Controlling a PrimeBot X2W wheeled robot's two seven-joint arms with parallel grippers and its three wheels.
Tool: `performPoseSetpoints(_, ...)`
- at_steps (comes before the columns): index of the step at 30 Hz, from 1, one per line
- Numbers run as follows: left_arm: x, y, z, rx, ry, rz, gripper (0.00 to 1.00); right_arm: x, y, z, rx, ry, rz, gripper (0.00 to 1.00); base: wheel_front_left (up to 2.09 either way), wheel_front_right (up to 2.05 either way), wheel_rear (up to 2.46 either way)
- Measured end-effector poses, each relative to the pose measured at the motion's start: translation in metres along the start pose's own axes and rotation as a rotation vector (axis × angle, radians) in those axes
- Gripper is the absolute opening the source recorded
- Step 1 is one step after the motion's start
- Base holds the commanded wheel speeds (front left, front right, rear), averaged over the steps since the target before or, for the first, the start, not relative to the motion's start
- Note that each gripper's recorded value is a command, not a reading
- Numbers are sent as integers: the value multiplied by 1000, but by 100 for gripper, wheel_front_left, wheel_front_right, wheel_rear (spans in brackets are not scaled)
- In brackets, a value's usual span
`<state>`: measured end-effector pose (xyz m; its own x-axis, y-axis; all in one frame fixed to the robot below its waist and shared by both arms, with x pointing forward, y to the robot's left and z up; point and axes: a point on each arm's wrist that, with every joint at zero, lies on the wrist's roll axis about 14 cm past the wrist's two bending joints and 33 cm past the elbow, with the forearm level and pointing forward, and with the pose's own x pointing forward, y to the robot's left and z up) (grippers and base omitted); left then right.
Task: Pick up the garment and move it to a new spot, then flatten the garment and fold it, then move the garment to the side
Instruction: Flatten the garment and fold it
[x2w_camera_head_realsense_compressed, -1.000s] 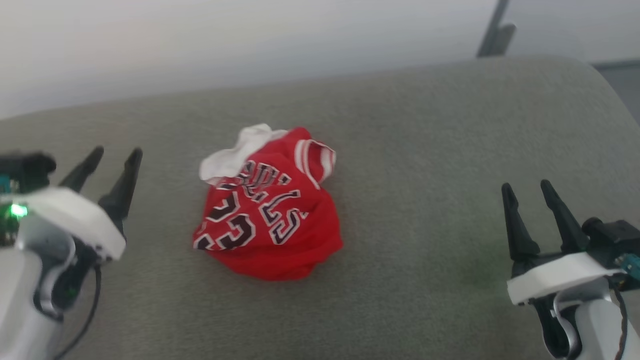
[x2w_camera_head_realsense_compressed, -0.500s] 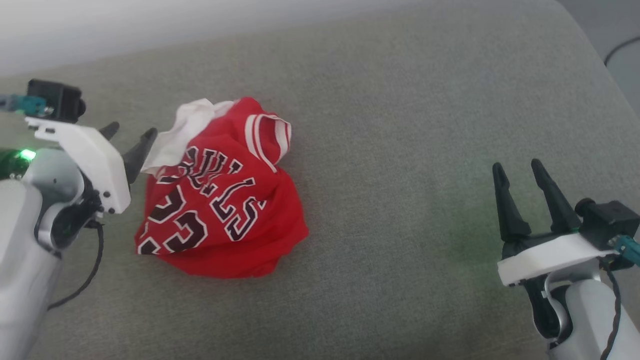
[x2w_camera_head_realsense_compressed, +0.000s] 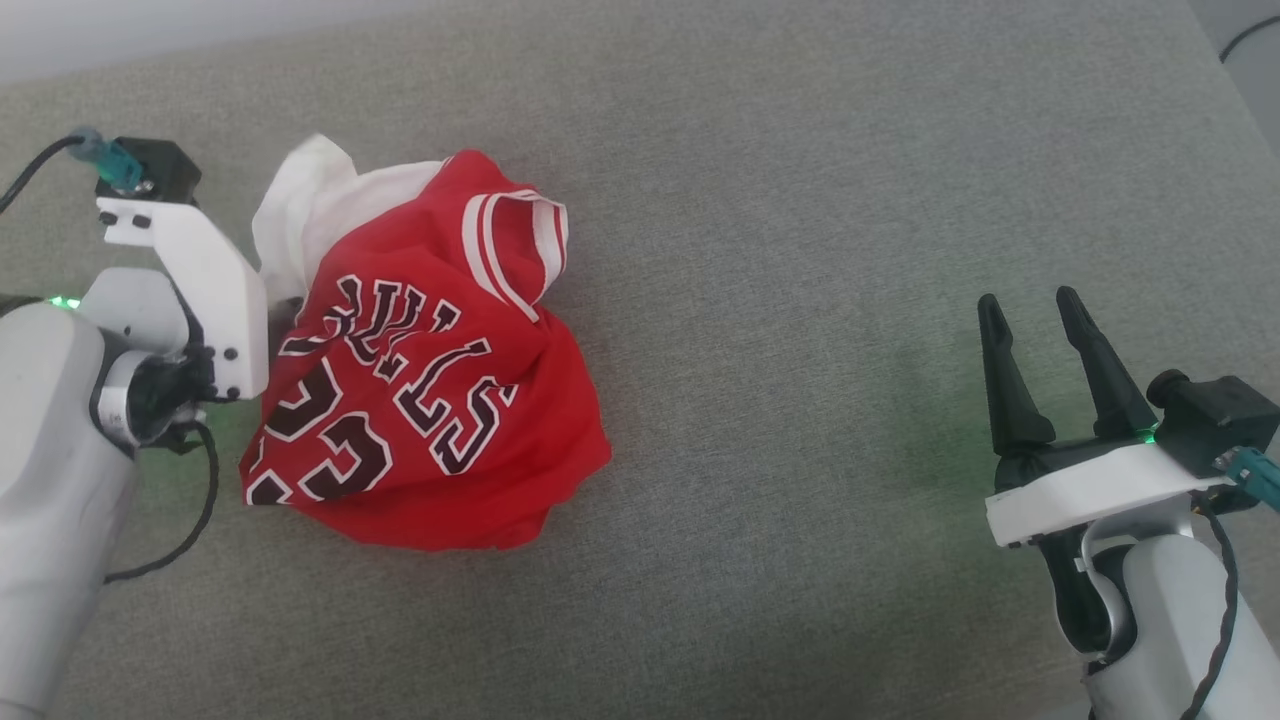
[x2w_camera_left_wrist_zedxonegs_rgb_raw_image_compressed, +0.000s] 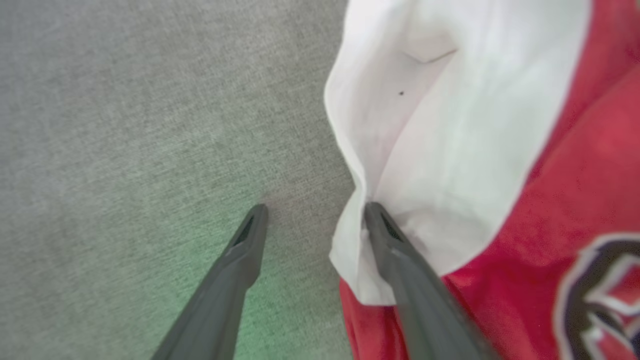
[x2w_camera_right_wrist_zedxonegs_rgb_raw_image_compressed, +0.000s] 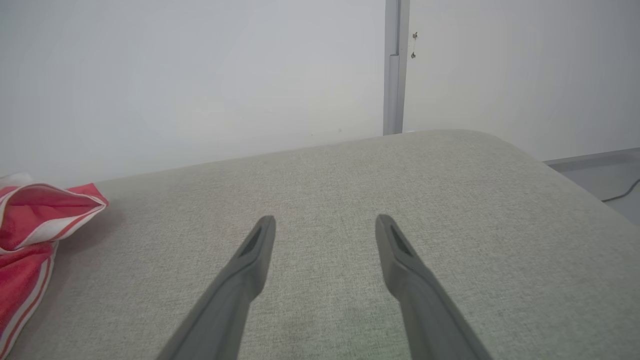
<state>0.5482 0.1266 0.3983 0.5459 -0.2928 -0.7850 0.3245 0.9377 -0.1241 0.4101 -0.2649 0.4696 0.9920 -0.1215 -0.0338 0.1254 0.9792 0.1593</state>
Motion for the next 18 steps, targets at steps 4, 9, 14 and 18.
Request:
performPoseSetpoints(4,4,1,0,-29,17,5,0,3,2,-3,0,6,5,100,0,0,0)
performPoseSetpoints(9,0,8,14,-63,-41,26,0,8,5,-4,2,6,14,100,0,0,0)
performPoseSetpoints(14,-20,29,26,-119,-122,70,0,12,10,-3,4,0,32,100,0,0,0)
performPoseSetpoints(18,-37,54,14,-162,-139,128,0,15,16,-2,4,-6,51,100,0,0,0)
